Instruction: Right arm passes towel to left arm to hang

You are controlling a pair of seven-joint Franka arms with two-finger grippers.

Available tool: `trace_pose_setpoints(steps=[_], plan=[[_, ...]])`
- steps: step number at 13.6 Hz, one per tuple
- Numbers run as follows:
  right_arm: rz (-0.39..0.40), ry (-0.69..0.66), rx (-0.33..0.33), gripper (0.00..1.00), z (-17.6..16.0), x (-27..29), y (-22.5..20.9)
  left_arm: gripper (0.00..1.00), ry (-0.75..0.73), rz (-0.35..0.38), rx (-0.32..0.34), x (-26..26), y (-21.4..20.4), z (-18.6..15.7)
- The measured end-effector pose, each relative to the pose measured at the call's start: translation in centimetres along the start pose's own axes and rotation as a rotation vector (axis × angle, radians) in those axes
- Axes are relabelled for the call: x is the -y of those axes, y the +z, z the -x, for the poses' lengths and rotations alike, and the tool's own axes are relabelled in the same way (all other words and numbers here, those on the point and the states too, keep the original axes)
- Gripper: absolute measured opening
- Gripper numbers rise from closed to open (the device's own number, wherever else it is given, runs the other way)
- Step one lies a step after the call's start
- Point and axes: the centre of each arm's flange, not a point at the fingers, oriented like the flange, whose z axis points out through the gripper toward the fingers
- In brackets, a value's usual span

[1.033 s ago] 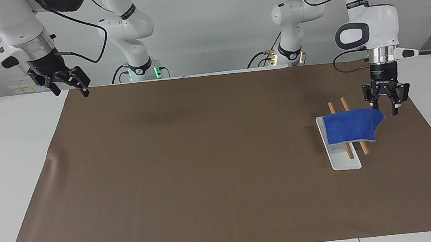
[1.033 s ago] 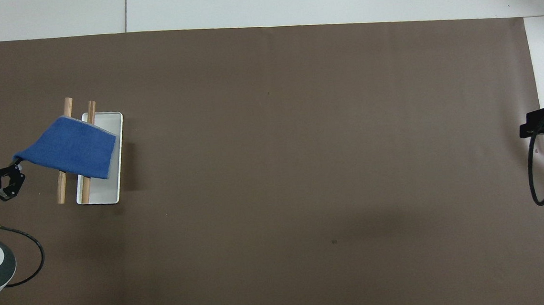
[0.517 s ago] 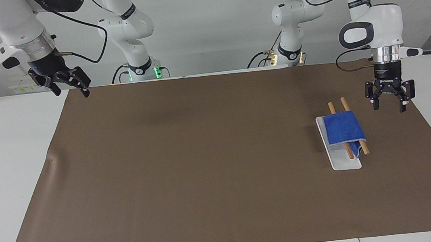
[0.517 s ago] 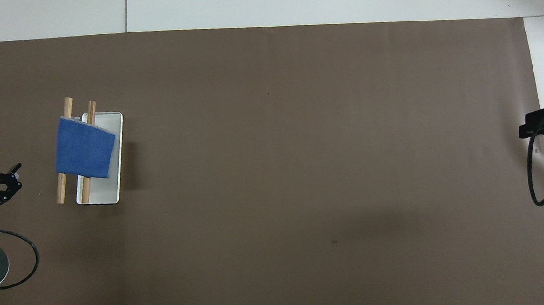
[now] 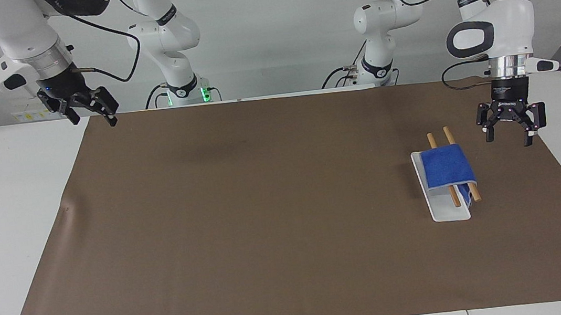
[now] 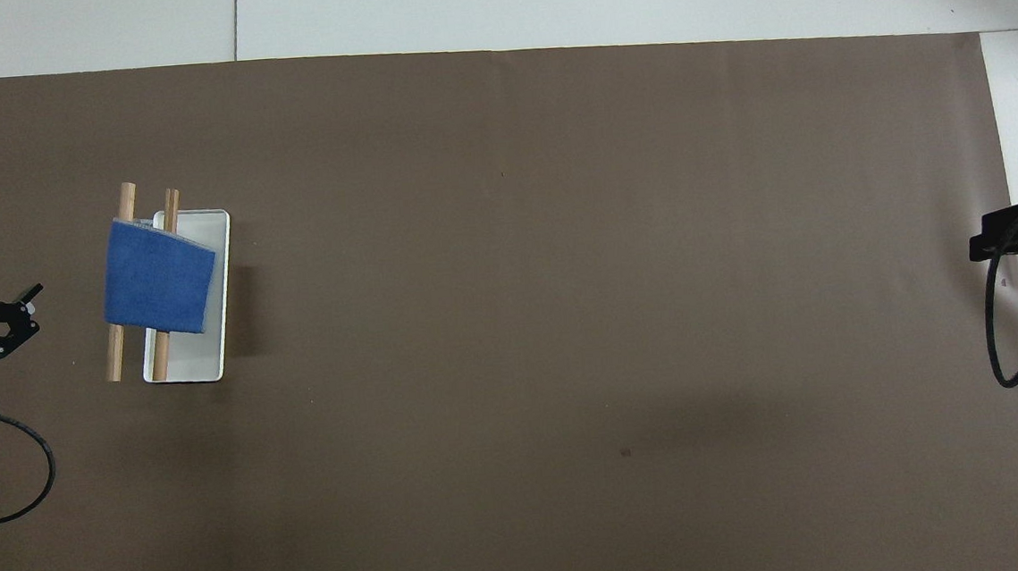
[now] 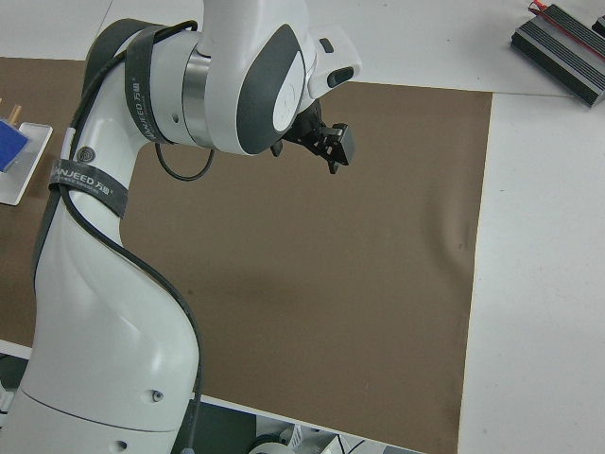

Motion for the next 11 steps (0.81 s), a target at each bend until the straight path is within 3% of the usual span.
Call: trace_pose_setpoints(steps=[7, 11], plan=[[0.001, -0.029, 0.001, 1.0, 0.5, 1.4, 0.0, 1.0, 0.422, -0.172, 0.066, 0.8, 0.6, 10.2], [-0.001, -0.053, -0.031, 1.0, 0.4, 2.0, -1.5, 1.0, 0.734, -0.23, 0.053, 0.0, -0.2, 12.6]])
